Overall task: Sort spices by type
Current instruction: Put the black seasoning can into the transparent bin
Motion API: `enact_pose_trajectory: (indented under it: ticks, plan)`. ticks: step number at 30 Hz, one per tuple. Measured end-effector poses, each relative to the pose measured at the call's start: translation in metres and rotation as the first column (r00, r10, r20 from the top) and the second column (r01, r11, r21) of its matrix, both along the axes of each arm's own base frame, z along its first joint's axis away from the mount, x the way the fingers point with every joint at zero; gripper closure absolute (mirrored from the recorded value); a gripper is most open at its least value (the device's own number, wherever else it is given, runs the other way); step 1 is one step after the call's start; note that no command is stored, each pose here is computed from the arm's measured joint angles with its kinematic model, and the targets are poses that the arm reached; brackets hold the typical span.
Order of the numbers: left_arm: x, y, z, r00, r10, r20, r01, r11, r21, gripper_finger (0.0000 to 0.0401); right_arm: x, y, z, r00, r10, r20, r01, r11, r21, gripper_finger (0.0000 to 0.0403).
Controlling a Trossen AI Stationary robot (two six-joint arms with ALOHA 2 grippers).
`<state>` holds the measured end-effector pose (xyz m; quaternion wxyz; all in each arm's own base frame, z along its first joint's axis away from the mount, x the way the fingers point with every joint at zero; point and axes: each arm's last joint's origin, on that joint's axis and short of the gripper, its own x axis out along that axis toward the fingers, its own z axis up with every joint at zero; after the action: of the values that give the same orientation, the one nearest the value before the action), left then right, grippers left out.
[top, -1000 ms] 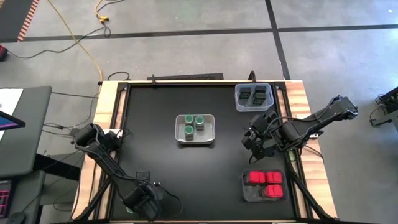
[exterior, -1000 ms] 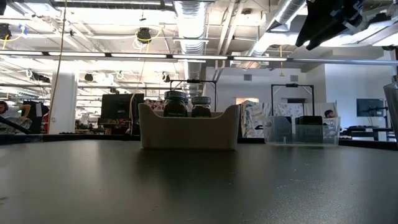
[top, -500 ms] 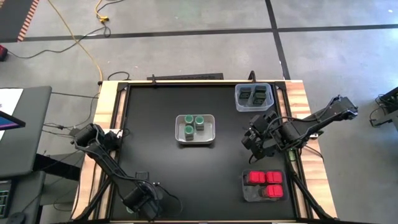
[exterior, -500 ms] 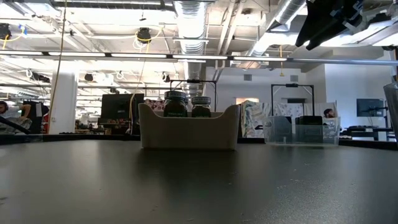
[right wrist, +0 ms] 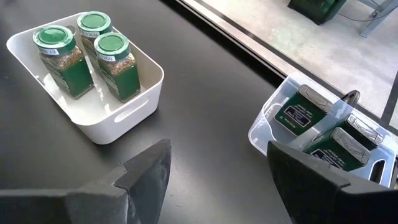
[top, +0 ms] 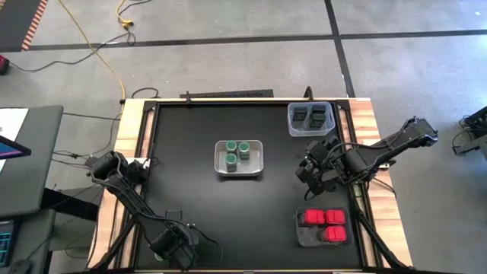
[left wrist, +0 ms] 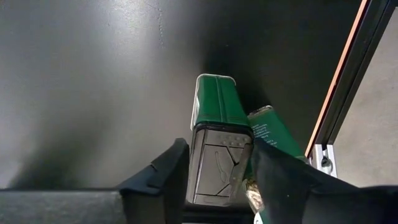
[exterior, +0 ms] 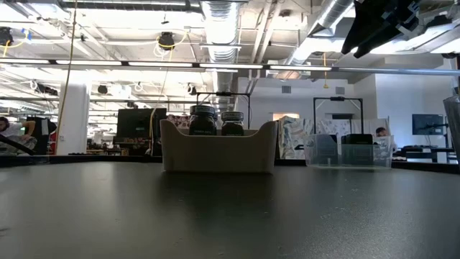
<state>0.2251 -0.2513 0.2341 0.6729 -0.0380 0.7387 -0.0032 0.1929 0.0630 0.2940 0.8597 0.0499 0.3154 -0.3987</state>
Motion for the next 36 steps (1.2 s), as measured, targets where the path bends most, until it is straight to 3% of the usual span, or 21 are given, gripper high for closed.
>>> enact_pose_trajectory:
  ticks: [18, 26, 36]
  plan:
    - [0.002, 0.002, 0.0, 1.0, -0.011, 0.004, 0.011, 1.0, 0.01, 0.0268, 0.0, 0.0, 0.0, 1.0, 0.006, -0.011, -0.006, 1.0, -0.007, 0.0108]
    - [0.015, 0.016, 0.0, 0.999, 0.025, 0.023, -0.026, 0.999, 0.036, 0.027, -0.002, -0.001, 0.0, 1.0, 0.006, -0.025, -0.006, 1.0, -0.014, 0.0108]
    - [0.041, 0.045, 0.004, 0.999, -0.013, 0.035, 0.012, 0.999, 0.035, 0.027, -0.002, -0.001, 0.0, 1.0, 0.005, -0.026, -0.005, 1.0, -0.014, 0.0108]
